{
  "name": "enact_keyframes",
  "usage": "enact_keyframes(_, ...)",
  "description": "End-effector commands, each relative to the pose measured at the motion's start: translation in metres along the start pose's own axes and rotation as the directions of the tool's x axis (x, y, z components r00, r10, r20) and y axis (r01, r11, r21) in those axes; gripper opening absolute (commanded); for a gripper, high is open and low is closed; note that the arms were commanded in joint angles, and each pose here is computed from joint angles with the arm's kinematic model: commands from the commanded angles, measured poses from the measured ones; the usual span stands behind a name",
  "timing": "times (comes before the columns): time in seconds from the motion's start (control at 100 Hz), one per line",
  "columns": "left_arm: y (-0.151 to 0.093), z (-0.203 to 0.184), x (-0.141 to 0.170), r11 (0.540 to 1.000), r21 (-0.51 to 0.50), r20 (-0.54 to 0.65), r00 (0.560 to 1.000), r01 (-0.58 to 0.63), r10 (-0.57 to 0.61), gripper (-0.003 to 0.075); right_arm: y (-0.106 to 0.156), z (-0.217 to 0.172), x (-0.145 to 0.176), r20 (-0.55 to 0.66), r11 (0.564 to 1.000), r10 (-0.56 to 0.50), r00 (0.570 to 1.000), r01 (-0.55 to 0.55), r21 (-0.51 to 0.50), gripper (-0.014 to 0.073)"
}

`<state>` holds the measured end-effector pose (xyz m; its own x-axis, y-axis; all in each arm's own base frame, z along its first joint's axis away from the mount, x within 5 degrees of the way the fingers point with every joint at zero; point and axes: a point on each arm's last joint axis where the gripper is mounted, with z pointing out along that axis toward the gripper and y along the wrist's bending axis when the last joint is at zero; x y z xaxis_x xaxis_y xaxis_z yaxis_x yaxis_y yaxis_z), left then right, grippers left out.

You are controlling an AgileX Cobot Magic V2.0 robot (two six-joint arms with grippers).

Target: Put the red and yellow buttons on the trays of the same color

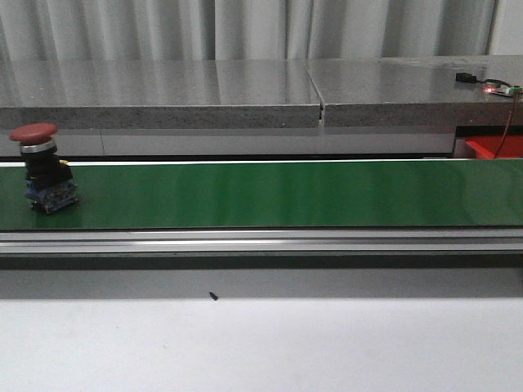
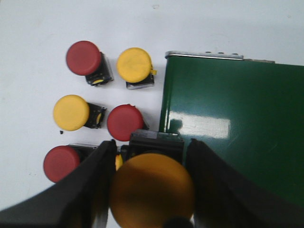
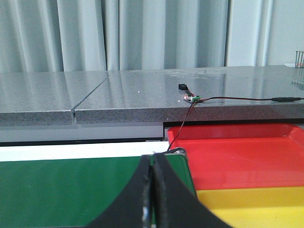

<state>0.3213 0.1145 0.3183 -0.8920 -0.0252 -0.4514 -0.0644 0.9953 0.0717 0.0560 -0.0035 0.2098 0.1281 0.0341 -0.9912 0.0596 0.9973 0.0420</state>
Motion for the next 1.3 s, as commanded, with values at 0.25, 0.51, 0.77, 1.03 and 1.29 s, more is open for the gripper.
enact_keyframes(0.25,-0.020,0.022,-0.015,0.999,0.043,0.000,0.999,-0.032,0.032,0.0233,0.001,-0.003,-0.013,0.117,1.000,-0.012,0.993,0.013,-0.006,-0.0062)
enact_keyframes(0.51,-0.023,0.034,-0.014,0.997,0.074,-0.046,0.999,-0.025,0.028,0.0373,0.001,-0.003,-0.013,0.117,1.000,-0.012,0.993,0.013,-0.006,-0.0062)
enact_keyframes(0.77,-0.039,0.018,-0.020,0.990,0.135,0.031,0.999,-0.040,0.036,0.0599,0.001,-0.003,-0.013,0.117,1.000,-0.012,0.993,0.013,-0.006,-0.0062)
enact_keyframes(1.03,-0.074,-0.038,-0.021,0.982,0.160,0.182,0.981,-0.096,0.067,0.0536,0.001,-0.003,-0.013,0.117,1.000,-0.012,0.993,0.013,-0.006,-0.0062)
enact_keyframes(1.29,-0.128,-0.089,-0.010,0.945,0.218,0.305,0.936,-0.246,0.174,-0.0010,0.001,-0.003,-0.013,0.117,1.000,-0.012,0.993,0.013,-0.006,-0.0062)
